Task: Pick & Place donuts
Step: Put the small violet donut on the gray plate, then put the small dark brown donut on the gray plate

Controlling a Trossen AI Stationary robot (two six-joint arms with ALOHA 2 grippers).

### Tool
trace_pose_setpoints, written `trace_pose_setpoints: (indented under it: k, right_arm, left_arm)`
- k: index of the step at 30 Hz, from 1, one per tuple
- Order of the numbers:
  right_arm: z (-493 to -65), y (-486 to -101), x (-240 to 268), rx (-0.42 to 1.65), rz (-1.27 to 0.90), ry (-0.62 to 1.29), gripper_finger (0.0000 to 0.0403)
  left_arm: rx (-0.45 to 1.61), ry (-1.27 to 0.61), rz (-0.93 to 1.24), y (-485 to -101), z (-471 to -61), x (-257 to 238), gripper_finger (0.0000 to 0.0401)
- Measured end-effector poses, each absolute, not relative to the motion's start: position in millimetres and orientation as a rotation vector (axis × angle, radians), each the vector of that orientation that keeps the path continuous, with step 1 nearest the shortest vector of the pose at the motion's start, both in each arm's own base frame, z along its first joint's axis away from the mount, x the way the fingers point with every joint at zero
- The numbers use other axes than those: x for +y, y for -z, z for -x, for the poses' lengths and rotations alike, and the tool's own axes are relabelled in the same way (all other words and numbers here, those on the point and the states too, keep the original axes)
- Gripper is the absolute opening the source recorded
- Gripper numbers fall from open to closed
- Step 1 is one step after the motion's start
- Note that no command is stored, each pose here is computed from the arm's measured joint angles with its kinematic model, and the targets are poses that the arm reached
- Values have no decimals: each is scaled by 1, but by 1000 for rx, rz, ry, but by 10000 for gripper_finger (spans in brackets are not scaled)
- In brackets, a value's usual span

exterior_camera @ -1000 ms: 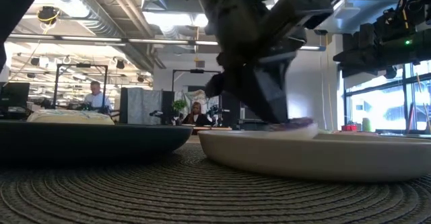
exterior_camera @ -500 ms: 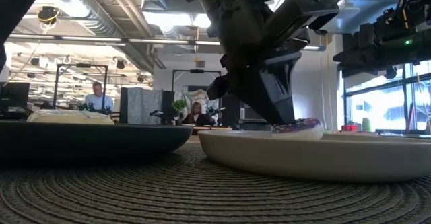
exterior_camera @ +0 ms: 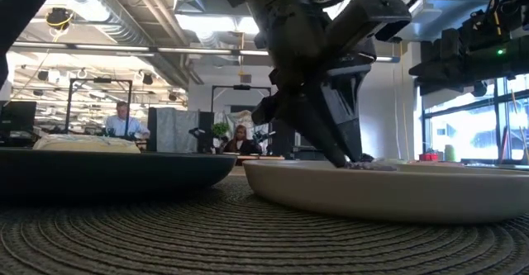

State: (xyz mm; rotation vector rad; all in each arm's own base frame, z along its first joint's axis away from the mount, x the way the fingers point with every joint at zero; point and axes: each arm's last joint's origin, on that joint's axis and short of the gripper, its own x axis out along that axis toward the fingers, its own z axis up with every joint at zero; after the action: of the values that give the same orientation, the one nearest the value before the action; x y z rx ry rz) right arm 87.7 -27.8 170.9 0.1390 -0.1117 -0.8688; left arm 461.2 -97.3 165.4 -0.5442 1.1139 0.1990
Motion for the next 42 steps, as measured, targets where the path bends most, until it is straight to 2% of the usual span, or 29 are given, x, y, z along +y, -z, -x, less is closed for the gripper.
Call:
trace_pose_setpoints:
  k: [5, 11, 15, 20, 25, 32, 37, 42]
  right_arm:
    - [-88, -171, -28, -112, -139, 869, 186]
    - [-88, -171, -28, -112, -139, 867, 186]
    - [-88, -171, -28, -111, -139, 860, 186]
    - [-89, -171, -27, -109, -138, 824, 186]
    - [-89, -171, -26, -108, -137, 797, 186]
    - [-89, -171, -26, -108, -137, 789, 186]
    - [-89, -171, -26, -108, -138, 789, 186]
    - [-89, -171, -26, -108, -138, 789, 186]
  left_arm:
    - [1174, -212, 552, -173, -453, -93, 98]
    - [1153, -358, 479, -231, -422, -81, 100]
    - [1109, -521, 433, -274, -381, -80, 110]
    - [1108, -640, 582, -292, -325, -82, 118]
    - [1150, -738, 803, -279, -271, -94, 119]
    - [1224, -919, 970, -243, -208, -118, 119]
    - [1332, -999, 1022, -222, -181, -135, 118]
    - [1335, -1038, 1102, -203, -168, -147, 118]
